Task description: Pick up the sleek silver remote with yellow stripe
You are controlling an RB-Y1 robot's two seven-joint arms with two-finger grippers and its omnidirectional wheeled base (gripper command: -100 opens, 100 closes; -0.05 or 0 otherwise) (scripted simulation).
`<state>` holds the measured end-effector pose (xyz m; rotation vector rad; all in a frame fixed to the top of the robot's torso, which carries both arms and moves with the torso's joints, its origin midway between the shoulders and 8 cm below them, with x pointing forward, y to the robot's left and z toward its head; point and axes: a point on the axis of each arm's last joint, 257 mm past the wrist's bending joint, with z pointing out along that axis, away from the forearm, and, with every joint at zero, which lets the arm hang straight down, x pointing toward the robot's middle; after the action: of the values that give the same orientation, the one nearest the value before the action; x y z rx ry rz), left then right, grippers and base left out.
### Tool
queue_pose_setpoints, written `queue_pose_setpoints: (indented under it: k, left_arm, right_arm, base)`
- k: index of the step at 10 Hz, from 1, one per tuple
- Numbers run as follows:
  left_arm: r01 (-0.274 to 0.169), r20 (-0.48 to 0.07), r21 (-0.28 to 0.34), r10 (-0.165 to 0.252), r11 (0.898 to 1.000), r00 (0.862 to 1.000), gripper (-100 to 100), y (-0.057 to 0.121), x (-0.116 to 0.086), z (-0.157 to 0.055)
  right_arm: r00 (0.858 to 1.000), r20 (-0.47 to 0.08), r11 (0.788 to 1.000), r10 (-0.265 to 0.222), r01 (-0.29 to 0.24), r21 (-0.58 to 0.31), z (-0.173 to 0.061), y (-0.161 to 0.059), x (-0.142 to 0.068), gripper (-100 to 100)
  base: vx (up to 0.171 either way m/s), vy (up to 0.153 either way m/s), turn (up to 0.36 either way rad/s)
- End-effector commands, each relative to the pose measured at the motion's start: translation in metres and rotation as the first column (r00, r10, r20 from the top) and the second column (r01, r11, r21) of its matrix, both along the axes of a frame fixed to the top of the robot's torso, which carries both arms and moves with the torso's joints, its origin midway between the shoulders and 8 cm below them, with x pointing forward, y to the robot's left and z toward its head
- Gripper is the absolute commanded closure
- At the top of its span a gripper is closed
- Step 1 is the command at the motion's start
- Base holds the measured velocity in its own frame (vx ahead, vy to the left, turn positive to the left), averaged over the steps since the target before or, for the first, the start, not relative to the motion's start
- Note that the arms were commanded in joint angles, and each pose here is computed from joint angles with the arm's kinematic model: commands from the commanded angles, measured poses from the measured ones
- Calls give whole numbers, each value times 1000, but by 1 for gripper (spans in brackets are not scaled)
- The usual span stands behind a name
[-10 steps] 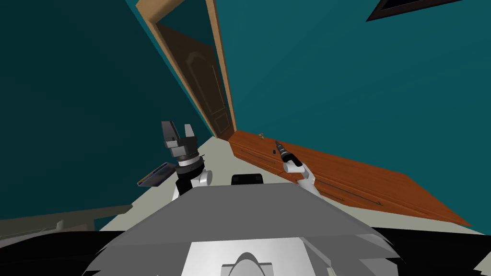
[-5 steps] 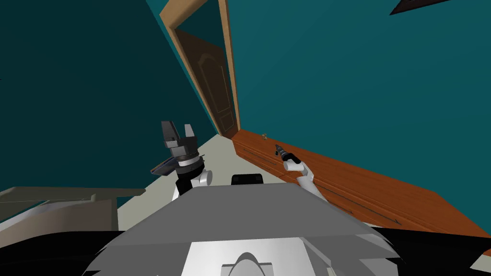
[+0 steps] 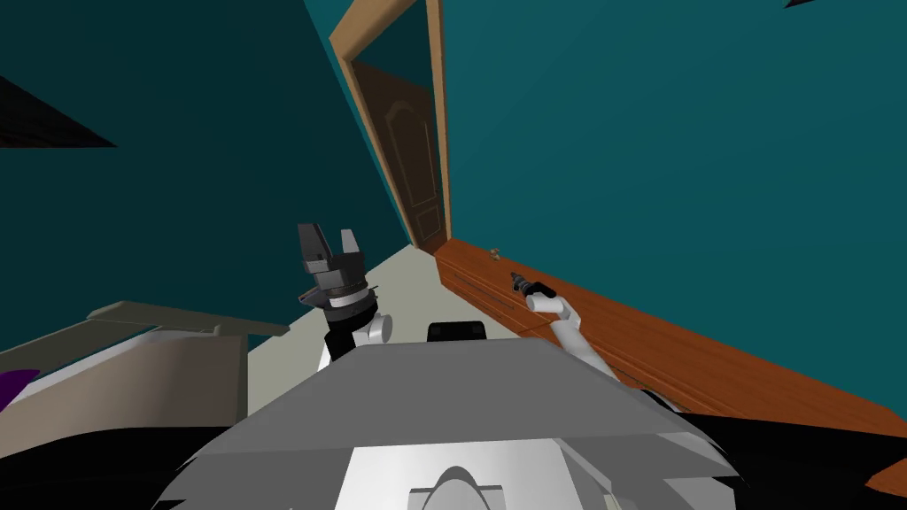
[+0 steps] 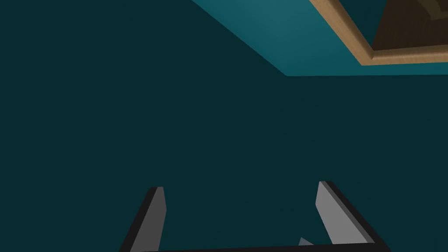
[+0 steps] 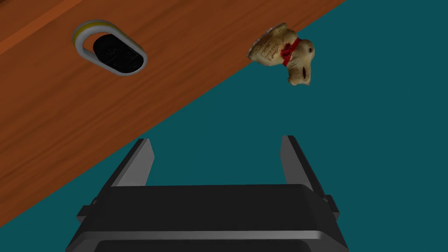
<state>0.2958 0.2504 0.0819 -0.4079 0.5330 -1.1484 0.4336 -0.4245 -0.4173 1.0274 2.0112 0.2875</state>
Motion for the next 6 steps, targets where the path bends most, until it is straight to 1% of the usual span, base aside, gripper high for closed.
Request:
queue_pose_setpoints:
  k: [1,2,3,4,5,6]
  left_arm:
    - [0,0,0,0,1000,1000,0,0,0,0]
    - [0,0,0,0,1000,1000,0,0,0,0]
    - [0,0,0,0,1000,1000,0,0,0,0]
    - [0,0,0,0,1000,1000,0,0,0,0]
    - [0,0,0,0,1000,1000,0,0,0,0]
    - [0,0,0,0,1000,1000,0,0,0,0]
  right_arm:
    - [998,-57,1000,-6,5,-9,-16,-7,-8,-100]
    - [995,-102,1000,6,-9,-25,-22,-13,-9,-100]
    - [992,-129,1000,-7,4,-23,-33,-18,-18,-100]
    - [984,-177,999,3,-10,-34,-40,-24,-21,-100]
    - [980,-199,999,-7,1,-33,-49,-28,-29,-100]
    - [980,-199,999,-7,1,-33,-49,-28,-29,-100]
  base:
    - [-14,-43,136]
    - [-19,-44,252]
    - [-10,-44,109]
    - [-3,-47,173]
    - [-6,-46,122]
    - [-9,-21,-1]
